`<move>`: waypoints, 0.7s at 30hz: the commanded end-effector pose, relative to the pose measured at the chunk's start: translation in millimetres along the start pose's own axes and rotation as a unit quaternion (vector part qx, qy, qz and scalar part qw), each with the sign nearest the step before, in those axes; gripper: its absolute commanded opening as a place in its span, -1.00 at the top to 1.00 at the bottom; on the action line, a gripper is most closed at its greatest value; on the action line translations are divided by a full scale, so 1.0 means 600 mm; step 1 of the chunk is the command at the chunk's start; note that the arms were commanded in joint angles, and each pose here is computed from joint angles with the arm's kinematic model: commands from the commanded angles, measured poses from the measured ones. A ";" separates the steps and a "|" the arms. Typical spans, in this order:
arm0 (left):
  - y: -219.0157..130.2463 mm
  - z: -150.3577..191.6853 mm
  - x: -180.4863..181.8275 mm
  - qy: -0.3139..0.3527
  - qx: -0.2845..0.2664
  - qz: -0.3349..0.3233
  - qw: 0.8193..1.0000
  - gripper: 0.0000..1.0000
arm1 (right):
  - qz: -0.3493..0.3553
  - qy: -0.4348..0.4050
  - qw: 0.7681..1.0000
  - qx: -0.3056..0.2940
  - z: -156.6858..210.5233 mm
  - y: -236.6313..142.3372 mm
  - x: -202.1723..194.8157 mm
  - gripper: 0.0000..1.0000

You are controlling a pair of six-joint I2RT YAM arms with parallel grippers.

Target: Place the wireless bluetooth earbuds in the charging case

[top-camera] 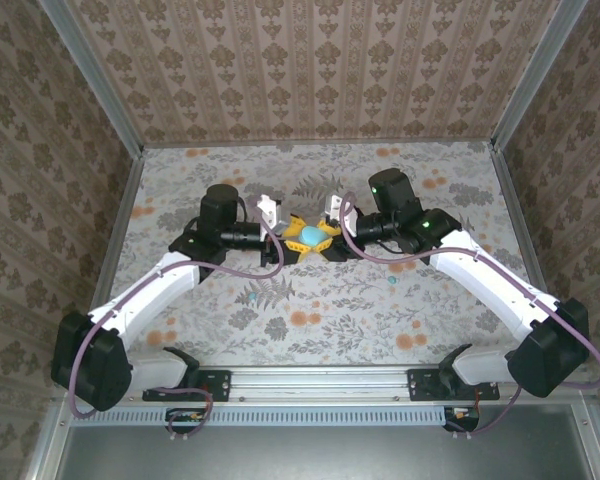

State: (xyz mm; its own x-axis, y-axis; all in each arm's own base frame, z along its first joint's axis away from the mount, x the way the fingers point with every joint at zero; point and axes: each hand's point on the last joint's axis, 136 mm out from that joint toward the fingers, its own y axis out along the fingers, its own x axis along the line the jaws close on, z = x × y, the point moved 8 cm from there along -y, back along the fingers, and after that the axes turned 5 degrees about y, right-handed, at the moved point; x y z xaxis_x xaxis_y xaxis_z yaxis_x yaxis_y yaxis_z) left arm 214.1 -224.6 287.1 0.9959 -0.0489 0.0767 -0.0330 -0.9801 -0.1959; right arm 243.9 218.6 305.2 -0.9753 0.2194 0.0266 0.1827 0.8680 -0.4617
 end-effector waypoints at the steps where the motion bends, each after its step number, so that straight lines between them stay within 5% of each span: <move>1: 0.001 -0.016 0.003 0.018 -0.005 0.004 1.000 0.15 | -0.005 -0.011 1.000 -0.015 -0.007 -0.004 0.011 0.16; 15: -0.009 -0.022 0.020 0.022 -0.038 -0.063 0.997 0.19 | 0.059 0.031 0.997 -0.028 0.000 -0.030 0.008 -0.25; 21: -0.020 -0.030 0.036 0.024 -0.078 -0.143 0.986 0.20 | 0.123 0.151 0.975 -0.102 -0.024 -0.075 -0.008 -0.35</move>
State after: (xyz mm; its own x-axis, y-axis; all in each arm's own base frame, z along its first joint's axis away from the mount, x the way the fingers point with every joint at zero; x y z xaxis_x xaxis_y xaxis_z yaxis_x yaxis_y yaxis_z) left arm 228.5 -222.9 287.0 0.9868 0.1172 0.1118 0.1302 -0.9846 -0.1167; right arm 238.1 193.6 319.4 -0.8974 0.4300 0.0994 0.3638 0.8483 -0.3847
